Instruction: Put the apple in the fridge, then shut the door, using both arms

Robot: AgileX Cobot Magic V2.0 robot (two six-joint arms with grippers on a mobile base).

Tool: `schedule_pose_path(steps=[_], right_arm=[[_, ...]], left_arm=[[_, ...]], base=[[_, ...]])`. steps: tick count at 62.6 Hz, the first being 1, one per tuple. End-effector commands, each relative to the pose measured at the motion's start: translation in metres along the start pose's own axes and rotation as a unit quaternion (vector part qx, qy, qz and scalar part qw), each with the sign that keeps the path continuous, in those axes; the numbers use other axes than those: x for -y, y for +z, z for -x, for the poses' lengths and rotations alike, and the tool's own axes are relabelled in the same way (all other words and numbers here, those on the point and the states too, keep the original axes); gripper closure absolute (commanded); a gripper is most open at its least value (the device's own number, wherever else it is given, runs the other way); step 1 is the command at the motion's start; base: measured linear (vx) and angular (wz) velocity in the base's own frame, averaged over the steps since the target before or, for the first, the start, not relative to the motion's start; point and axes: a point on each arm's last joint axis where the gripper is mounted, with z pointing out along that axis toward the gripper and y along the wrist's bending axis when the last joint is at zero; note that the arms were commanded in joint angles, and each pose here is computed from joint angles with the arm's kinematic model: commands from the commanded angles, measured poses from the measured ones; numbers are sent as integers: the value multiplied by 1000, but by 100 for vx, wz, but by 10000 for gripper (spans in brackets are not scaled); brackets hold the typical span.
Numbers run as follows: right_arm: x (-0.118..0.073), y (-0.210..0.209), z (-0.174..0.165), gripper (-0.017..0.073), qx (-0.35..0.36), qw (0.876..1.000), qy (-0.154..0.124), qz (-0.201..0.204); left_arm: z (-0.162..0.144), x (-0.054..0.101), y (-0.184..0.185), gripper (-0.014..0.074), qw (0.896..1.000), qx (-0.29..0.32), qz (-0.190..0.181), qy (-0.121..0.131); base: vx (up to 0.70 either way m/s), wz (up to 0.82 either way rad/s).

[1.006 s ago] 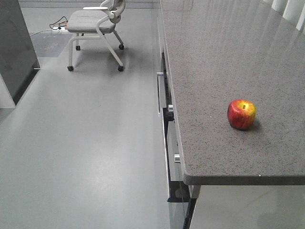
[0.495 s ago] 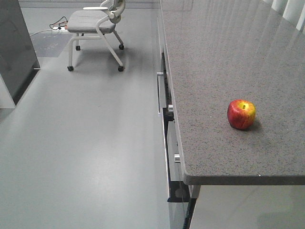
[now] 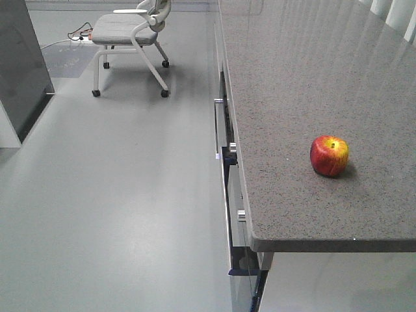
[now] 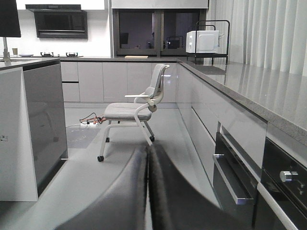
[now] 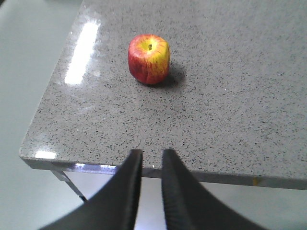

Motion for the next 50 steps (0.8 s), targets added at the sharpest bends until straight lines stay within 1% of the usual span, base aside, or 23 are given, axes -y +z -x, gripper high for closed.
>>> schedule_pose_path(steps=[1,5,9,14,18,22,34,50], right_arm=[[1,3,23,261,21,1000,-1,0],[1,13,30,158,8,1000,-1,0],[1,21,37,76,-3,1000,-3,1],[0,34,45,-6,-18,1000,-18,3],[0,43,51,-43,-26,999,-24,8],[-1,52,58,-57,-34,999,-29,13],[-3,85,76,-48,-59,997,-42,22],[-4,134,96,-41,-82,995,-43,25]], left_arm=[[1,0,-1,600,999,35,-3,-11],[1,0,-1,600,999,35,-3,-11],[1,0,-1,600,999,35,-3,-11],[1,0,-1,600,999,35,-3,-11],[1,0,-1,600,999,35,-3,-11],[1,0,-1,600,999,35,-3,-11],[1,0,-1,600,999,35,-3,-11],[1,0,-1,600,999,35,-3,-11]], base=[[0,0],[0,0],[0,0],[0,0],[0,0],[0,0],[0,0],[0,0]])
